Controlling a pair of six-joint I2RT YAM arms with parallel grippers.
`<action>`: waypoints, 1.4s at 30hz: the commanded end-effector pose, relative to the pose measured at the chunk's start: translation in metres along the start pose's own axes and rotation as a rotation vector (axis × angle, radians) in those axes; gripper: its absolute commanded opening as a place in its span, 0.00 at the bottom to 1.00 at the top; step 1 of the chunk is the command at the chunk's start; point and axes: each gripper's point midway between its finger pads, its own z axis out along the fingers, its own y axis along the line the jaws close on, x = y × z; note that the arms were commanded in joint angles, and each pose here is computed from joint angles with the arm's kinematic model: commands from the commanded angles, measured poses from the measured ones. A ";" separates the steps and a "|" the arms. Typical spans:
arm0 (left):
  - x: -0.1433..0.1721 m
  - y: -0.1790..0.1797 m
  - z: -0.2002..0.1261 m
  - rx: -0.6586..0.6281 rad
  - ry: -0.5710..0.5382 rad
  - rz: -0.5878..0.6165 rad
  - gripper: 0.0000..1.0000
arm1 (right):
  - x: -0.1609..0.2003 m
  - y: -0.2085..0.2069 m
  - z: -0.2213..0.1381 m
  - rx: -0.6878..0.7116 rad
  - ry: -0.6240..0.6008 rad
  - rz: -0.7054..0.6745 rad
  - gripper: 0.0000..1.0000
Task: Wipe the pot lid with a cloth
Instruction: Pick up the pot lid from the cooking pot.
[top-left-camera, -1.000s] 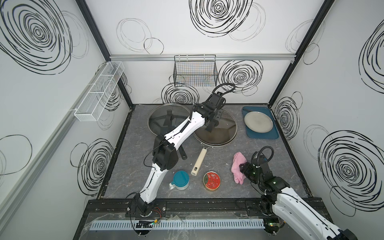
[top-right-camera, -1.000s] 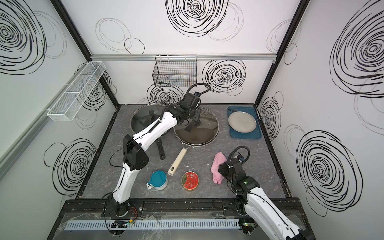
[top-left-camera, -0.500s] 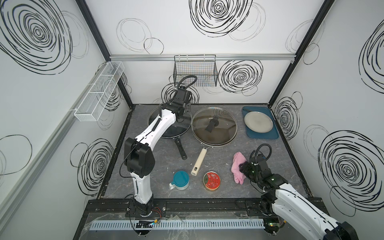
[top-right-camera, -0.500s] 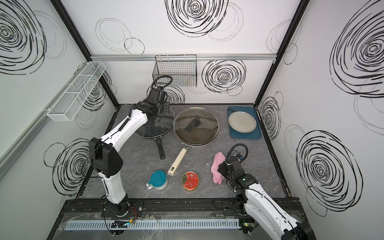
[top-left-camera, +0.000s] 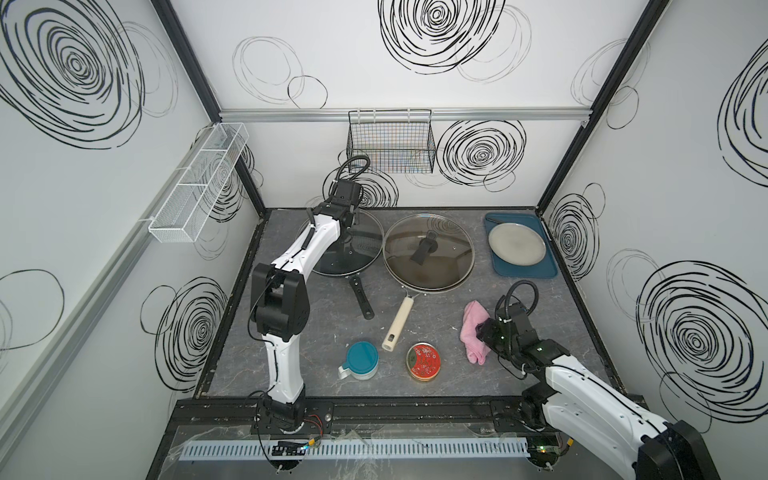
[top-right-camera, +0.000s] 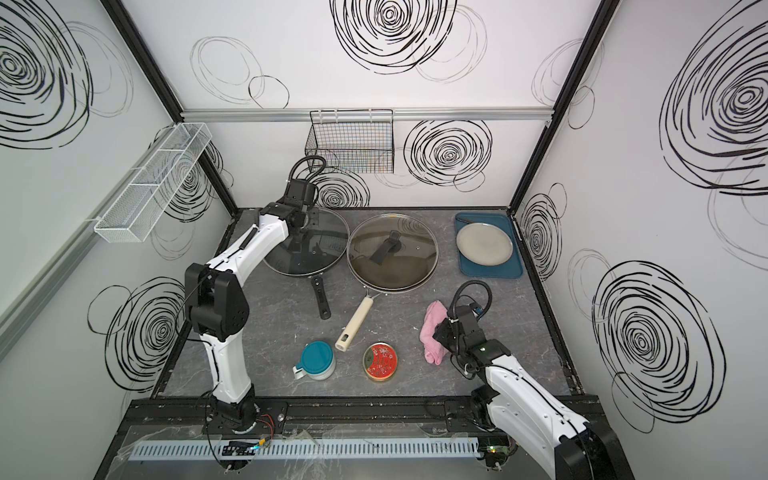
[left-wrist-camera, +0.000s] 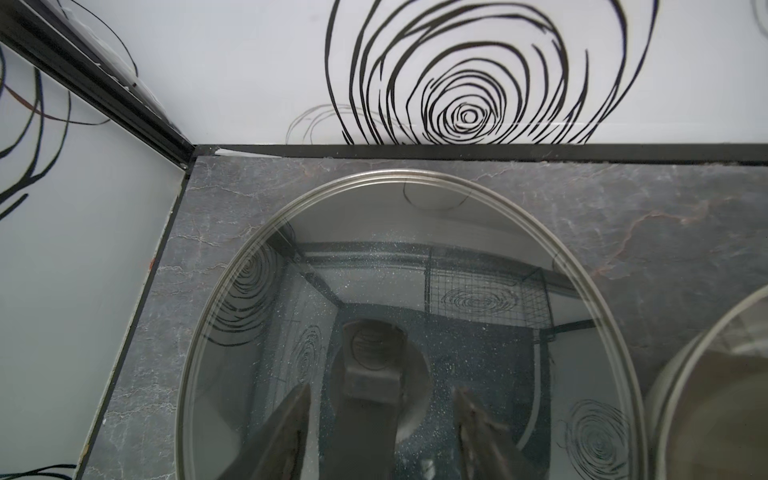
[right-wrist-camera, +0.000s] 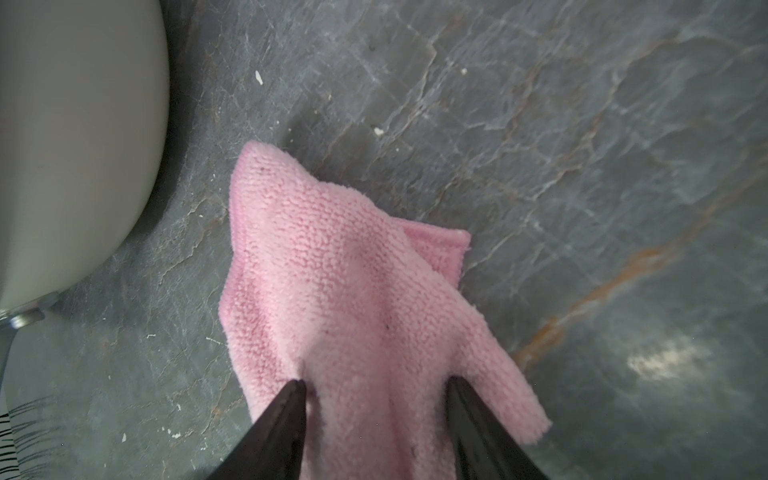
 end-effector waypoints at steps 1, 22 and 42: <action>-0.004 0.012 0.006 -0.026 0.007 0.003 0.57 | -0.011 0.010 -0.004 -0.020 -0.033 0.010 0.58; 0.016 0.009 0.024 0.089 0.106 -0.024 0.58 | -0.008 0.009 0.000 -0.016 -0.021 0.020 0.58; 0.032 0.004 0.034 0.141 0.169 -0.023 0.57 | -0.009 0.019 0.001 -0.015 0.002 0.022 0.57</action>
